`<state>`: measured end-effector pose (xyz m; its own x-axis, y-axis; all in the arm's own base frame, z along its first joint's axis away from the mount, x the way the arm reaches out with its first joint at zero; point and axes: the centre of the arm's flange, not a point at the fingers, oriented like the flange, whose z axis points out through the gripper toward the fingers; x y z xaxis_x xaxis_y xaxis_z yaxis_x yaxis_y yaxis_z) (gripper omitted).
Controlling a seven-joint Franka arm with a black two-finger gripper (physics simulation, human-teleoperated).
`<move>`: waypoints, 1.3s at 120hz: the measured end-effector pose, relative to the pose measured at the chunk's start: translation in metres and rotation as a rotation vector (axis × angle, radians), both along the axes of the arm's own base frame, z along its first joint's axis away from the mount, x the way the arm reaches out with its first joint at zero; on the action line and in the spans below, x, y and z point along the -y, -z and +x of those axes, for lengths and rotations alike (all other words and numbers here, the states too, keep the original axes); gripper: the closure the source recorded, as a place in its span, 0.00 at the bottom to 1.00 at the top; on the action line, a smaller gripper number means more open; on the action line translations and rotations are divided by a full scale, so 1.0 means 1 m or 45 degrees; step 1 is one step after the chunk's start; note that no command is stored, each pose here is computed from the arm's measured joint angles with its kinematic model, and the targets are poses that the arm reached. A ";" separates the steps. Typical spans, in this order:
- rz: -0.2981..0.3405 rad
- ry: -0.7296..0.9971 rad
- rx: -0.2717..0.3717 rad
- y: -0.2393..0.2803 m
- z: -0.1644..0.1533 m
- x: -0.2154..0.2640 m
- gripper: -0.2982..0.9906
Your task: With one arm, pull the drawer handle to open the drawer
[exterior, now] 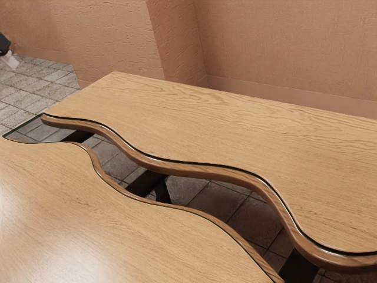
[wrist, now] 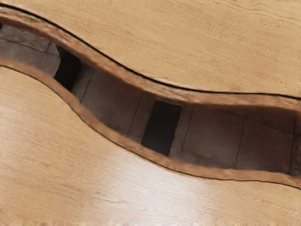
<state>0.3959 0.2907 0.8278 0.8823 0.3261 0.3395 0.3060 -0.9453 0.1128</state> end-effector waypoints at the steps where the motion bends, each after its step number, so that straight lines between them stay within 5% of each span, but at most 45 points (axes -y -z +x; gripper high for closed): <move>1: -0.003 -0.007 -0.005 0.001 -0.002 -0.002 0.25; 13: 0.027 -0.001 -0.125 0.010 0.004 0.007 0.24; 26: 0.095 0.149 -0.277 0.020 0.037 0.072 0.24; 39: 0.157 0.328 -0.234 0.045 0.121 0.165 0.24; 51: 0.183 0.813 -0.084 0.066 0.169 0.406 0.25; 57: 0.153 0.902 -0.017 0.076 0.174 0.464 0.25; 73: 0.085 0.714 0.056 0.128 0.240 0.448 0.25; 81: 0.030 0.640 0.159 0.138 0.262 0.444 0.25; 101: -0.310 0.473 0.398 0.160 0.301 0.454 0.25; 113: -0.446 0.408 0.484 0.157 0.305 0.467 0.25; 135: -0.376 0.413 0.313 0.130 0.280 0.475 0.25; 156: -0.418 0.434 0.295 0.129 0.288 0.516 0.25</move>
<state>0.6844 -0.2255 0.6988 0.8708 0.1556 0.4665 -0.0811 -0.8902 0.4482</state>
